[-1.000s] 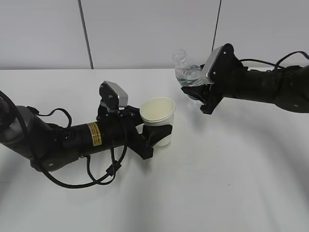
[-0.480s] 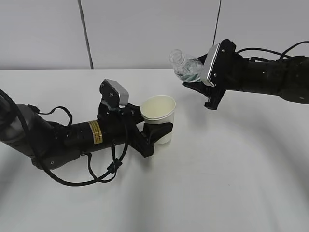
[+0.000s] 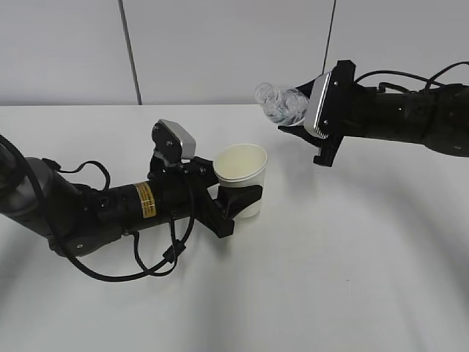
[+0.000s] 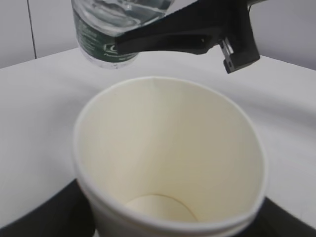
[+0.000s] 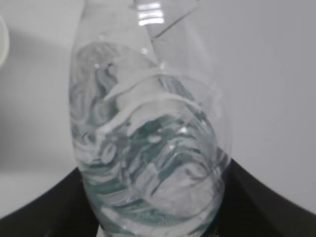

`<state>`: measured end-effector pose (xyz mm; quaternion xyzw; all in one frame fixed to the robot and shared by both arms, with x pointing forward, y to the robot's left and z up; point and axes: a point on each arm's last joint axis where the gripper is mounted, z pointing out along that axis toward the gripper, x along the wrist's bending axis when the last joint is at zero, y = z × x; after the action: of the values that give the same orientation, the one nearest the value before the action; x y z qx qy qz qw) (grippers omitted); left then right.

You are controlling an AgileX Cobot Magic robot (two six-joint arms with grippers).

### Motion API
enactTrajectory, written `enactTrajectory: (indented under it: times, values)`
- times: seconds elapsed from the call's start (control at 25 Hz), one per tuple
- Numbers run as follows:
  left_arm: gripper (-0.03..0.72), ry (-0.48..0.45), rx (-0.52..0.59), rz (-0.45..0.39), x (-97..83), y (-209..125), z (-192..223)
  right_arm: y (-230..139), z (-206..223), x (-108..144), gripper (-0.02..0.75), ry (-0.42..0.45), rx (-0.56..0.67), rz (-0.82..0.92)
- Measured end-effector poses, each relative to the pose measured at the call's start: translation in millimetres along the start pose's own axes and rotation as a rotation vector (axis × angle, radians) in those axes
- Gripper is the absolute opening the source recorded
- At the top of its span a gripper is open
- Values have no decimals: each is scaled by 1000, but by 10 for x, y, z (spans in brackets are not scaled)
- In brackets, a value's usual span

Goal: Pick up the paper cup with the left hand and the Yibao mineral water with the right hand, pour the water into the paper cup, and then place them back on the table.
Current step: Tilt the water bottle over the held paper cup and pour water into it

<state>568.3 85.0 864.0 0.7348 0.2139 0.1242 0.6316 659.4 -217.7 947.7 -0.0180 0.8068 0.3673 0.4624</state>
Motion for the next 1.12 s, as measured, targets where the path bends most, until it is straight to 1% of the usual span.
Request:
enactTrajectory:
  times: [0.24, 0.96, 1.12]
  values:
    - [427, -12, 4, -2, -11, -4, 0, 16, 15, -71, 445, -15, 0, -48]
    - [427, -21, -2, 6, -4, 22, 20, 5, 17, -78, 445, -12, 16, -197]
    - [427, -28, 0, 19, -26, 49, 70, 12, 22, -73, 445, -10, 16, -218]
